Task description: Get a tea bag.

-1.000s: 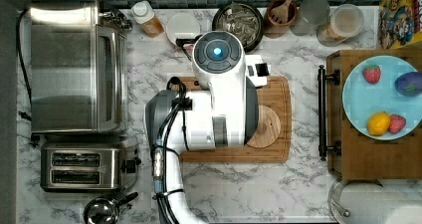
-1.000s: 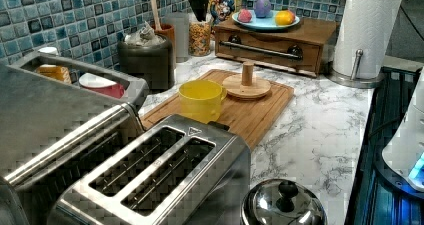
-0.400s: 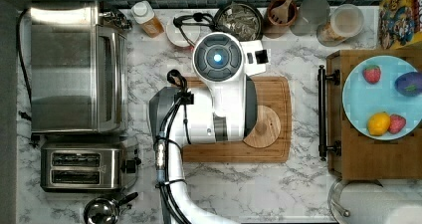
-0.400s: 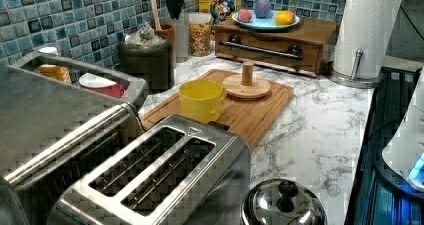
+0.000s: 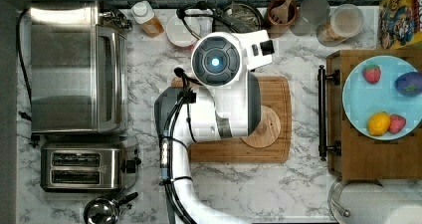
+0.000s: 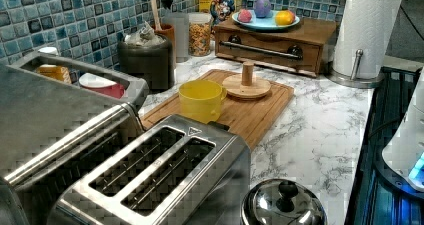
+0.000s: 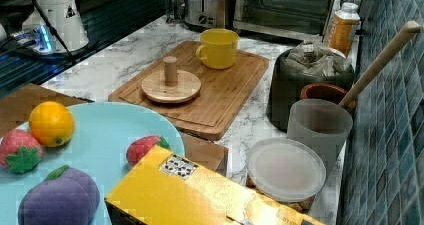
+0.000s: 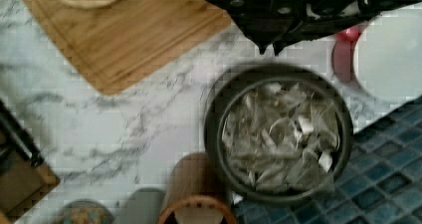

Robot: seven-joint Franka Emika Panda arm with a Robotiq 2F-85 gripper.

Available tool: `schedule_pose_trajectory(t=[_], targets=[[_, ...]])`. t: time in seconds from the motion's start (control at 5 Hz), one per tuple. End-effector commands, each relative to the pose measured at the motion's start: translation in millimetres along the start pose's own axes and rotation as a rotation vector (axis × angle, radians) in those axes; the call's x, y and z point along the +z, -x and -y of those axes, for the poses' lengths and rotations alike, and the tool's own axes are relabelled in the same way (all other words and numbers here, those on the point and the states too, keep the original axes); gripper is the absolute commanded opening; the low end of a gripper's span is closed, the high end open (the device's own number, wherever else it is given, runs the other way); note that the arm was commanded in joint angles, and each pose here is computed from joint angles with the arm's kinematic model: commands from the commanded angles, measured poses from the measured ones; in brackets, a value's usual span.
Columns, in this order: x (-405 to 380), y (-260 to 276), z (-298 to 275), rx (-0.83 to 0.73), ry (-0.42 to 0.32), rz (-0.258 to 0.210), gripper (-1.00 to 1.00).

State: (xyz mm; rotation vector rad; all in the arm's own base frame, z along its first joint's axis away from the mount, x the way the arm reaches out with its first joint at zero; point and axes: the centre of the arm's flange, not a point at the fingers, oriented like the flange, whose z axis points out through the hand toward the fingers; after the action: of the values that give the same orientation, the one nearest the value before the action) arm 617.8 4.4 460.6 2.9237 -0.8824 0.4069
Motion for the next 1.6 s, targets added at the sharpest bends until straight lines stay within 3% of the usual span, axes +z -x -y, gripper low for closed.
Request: schedule_pose_trajectory(t=[0.2,0.4,0.8,1.2,1.6], targets=[[-34.7,-58.3,23.0,0.16,-0.019,-0.085,1.0],[-40.2,-60.6,17.1,0.202,-0.07,-0.118,1.0],[-27.3,-72.4,21.3,0.205,-0.052,-0.156,1.0],[8.3,-80.1,35.6,0.166,0.014,-0.086,1.0],[20.6,-94.0,45.7,0.174,-0.022,-0.077,1.0]])
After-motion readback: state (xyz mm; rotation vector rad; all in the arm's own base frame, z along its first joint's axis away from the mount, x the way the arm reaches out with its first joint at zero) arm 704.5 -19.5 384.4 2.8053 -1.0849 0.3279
